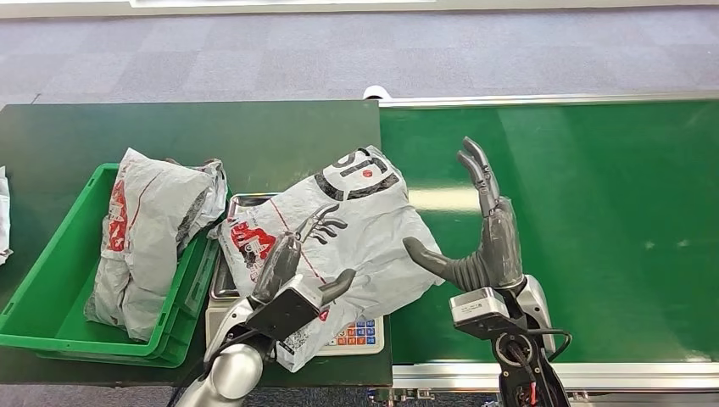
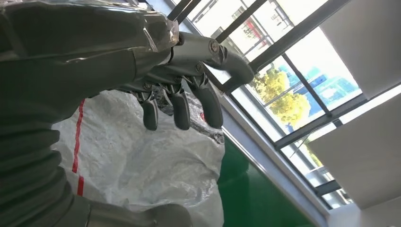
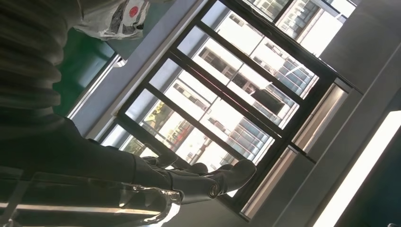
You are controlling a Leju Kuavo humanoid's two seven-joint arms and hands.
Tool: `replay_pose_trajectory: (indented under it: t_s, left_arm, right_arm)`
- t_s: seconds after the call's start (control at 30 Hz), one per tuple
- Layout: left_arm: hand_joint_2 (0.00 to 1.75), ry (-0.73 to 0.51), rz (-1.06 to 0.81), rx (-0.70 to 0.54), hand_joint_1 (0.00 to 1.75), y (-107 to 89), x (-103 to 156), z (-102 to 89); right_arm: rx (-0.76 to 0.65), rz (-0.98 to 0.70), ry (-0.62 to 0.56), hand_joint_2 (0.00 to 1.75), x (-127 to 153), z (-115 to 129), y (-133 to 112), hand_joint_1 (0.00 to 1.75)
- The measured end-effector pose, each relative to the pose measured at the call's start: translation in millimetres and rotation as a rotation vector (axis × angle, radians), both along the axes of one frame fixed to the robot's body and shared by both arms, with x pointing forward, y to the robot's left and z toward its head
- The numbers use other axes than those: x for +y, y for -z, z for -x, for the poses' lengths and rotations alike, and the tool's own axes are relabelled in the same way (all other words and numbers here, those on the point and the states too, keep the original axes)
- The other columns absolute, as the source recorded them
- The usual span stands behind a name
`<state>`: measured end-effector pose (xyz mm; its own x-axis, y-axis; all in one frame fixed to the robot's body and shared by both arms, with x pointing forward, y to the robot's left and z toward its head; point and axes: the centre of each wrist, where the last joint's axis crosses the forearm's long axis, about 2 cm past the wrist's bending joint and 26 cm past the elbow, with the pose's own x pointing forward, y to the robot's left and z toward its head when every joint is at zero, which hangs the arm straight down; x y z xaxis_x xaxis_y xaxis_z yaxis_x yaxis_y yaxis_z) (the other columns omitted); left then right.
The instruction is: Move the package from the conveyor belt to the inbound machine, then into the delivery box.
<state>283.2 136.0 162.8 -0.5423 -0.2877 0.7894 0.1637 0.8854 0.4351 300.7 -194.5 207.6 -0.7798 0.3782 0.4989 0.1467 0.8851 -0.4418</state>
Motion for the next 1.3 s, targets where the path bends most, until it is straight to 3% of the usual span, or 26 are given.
replay_pose_trajectory:
  t_s: [0.33,0.57,0.97,1.0,1.1,1.13,1.2,1.3]
  left_arm:
    - [1.75,-0.053,-0.249,-0.004,0.0,3.8,-8,-5.1]
    - [1.75,-0.166,-0.552,-0.027,0.0,11.9,-14,-11.5]
    - [1.75,-0.174,-0.767,0.016,0.0,26.6,-21,-22.2]
    - [1.75,-0.173,-0.78,0.019,0.19,26.9,-21,-23.2]
    - [1.75,-0.144,-0.771,0.032,1.29,29.0,-23,-24.6]
    - [1.75,-0.127,-0.757,0.037,1.5,29.9,-23,-24.6]
    - [1.75,-0.089,-0.726,0.049,1.63,31.9,-23,-24.1]
    - [1.75,-0.038,-0.674,0.067,1.64,34.4,-22,-22.9]
  right_arm:
    - [0.007,0.016,-0.004,1.75,0,1,1,0.0]
    - [0.005,0.029,-0.003,1.75,0,1,1,0.0]
    - [0.006,0.038,-0.004,1.75,2,0,-1,0.0]
    - [0.006,0.039,-0.003,1.75,2,0,-1,0.0]
    - [0.005,0.039,-0.002,1.75,2,-1,-2,0.0]
    - [0.005,0.038,-0.002,1.75,2,-1,-2,0.0]
    - [0.005,0.038,-0.001,1.75,2,-1,-2,0.0]
    - [0.005,0.038,0.0,1.75,2,-1,-2,0.0]
